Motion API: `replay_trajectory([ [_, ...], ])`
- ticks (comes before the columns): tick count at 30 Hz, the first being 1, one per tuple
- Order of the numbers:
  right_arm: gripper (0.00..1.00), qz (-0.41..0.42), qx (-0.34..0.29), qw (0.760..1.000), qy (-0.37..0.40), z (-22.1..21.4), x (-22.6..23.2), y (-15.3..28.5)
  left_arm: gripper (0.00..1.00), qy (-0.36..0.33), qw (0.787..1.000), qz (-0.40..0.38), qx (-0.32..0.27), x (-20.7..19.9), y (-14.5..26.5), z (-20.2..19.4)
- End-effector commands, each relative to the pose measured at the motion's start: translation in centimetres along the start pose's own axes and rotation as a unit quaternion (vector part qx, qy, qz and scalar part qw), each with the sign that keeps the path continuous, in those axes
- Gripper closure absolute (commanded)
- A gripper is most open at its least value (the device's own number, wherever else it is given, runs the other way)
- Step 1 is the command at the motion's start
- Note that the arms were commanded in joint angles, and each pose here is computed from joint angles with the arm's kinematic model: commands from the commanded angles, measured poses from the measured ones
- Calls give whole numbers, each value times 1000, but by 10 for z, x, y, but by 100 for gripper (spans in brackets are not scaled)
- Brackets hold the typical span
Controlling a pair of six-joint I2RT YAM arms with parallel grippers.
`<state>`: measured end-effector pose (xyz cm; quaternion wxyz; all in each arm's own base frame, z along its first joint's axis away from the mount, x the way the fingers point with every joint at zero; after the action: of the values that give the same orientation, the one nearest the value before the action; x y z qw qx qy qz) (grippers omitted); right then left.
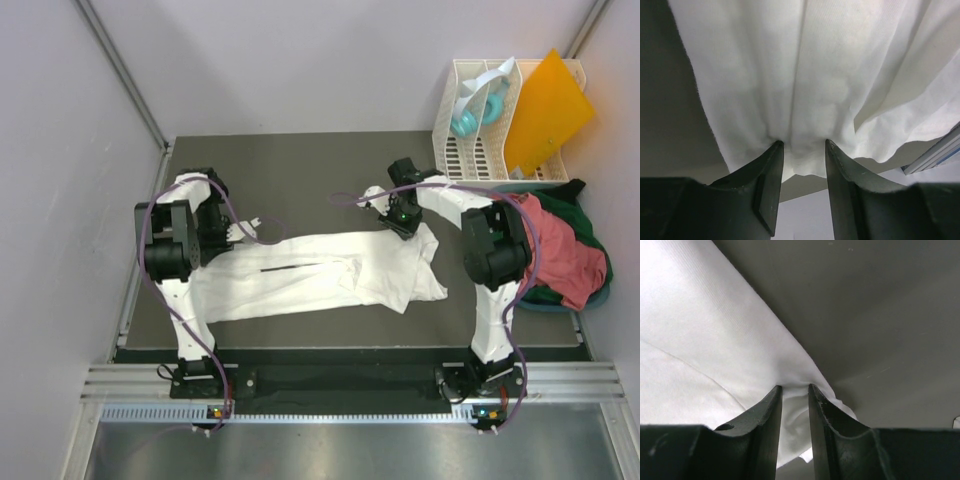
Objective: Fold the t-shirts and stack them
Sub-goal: Fold the other side of the tshirt into a rectangle
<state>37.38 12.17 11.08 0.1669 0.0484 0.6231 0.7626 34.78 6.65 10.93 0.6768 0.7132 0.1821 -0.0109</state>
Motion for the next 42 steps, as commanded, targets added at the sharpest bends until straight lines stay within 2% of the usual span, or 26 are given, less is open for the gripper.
replay_trajectory([
  [1, 72, -18, -19, 999, 18, 13, -8, -12, 58, -3, 1000, -21, -5, 1, -13, 0],
  [3, 73, -17, -18, 1000, 19, 13, -8, -12, 66, -4, 1000, -18, -6, 1, -11, 0],
  [4, 73, -17, -17, 1000, 19, 12, -7, -12, 80, -4, 1000, -16, -6, 1, -10, 0],
  [5, 73, -17, -17, 1000, 19, 12, -8, -12, 88, -3, 1000, -17, -5, 1, -9, 0],
  [6, 74, -17, -17, 1000, 19, 12, -8, -12, 100, -1, 1000, -16, -5, 1, -9, 0],
  [14, 75, -11, -14, 1000, 22, 14, -5, -18, 100, -1, 1000, 10, -18, -5, 24, -1],
  [15, 75, -11, -14, 1000, 22, 14, -5, -18, 100, -2, 999, 15, -34, -9, 32, 0],
  [21, 75, -9, -12, 1000, 24, 15, -4, -23, 100, -5, 999, 20, -38, -31, 54, -4],
  [28, 75, -13, -12, 999, 33, 17, -6, -21, 100, -24, 999, -7, -33, -58, 60, -9],
  [33, 75, -11, -7, 999, 39, 16, -5, -19, 100, -63, 998, -26, 10, -78, 51, -19],
  [42, 75, -7, -2, 999, 41, 12, -2, -19, 100, -79, 996, -42, 10, -87, 43, -16],
])
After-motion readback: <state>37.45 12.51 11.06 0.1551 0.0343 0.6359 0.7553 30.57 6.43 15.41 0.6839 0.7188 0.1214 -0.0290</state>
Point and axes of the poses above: each gripper's point midway between its finger pads, its own y axis back along the fingers, its own x axis along the line the jaws close on, z = x × y, the point moved 9 cm from there along y, back along the fingers, and after that the axes turned 5 degrees about y, right-handed, at the moved point
